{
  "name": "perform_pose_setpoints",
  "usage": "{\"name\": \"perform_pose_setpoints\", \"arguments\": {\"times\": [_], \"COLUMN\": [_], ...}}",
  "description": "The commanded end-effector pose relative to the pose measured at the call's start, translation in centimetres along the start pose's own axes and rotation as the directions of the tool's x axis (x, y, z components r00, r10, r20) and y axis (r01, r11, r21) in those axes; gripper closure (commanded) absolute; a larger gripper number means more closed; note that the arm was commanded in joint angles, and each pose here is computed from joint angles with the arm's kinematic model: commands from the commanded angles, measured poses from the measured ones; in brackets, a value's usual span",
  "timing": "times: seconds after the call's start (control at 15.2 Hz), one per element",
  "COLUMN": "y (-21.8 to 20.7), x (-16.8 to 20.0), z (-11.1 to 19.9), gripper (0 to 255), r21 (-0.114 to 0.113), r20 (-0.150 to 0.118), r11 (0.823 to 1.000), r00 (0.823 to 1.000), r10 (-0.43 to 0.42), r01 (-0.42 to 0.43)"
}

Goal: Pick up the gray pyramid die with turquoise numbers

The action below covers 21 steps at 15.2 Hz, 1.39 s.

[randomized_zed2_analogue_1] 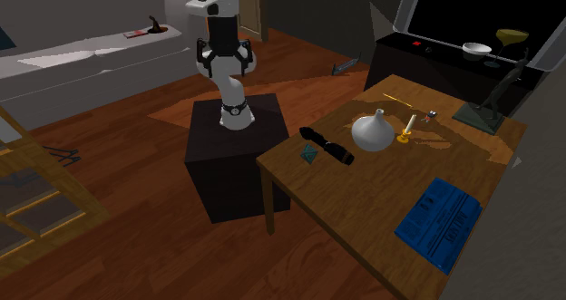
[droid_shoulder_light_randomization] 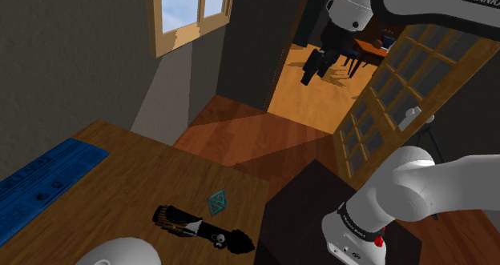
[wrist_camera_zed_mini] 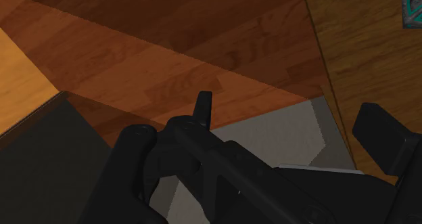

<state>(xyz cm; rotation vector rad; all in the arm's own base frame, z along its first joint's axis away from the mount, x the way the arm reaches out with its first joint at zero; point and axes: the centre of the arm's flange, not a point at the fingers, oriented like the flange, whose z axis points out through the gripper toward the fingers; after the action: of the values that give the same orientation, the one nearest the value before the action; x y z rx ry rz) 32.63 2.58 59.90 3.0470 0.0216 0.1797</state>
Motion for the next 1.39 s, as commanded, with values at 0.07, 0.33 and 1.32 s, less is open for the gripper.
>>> {"name": "perform_pose_setpoints", "arguments": {"times": [0.07, 0.33, 1.32], "y": [-0.9, -4.6, -18.4], "x": [0.0, -0.1, -0.3], "z": [0.9, 4.7, 19.1], "gripper": [0, 0, 0], "r21": [-0.001, -0.005, -0.027], "r20": [0.007, 0.036, 0.14], "r11": [1.0, 0.999, 0.99], "r00": [1.0, 0.999, 0.98], "r10": [0.007, 0.035, 0.141], "r01": [-0.007, -0.035, -0.139]}}
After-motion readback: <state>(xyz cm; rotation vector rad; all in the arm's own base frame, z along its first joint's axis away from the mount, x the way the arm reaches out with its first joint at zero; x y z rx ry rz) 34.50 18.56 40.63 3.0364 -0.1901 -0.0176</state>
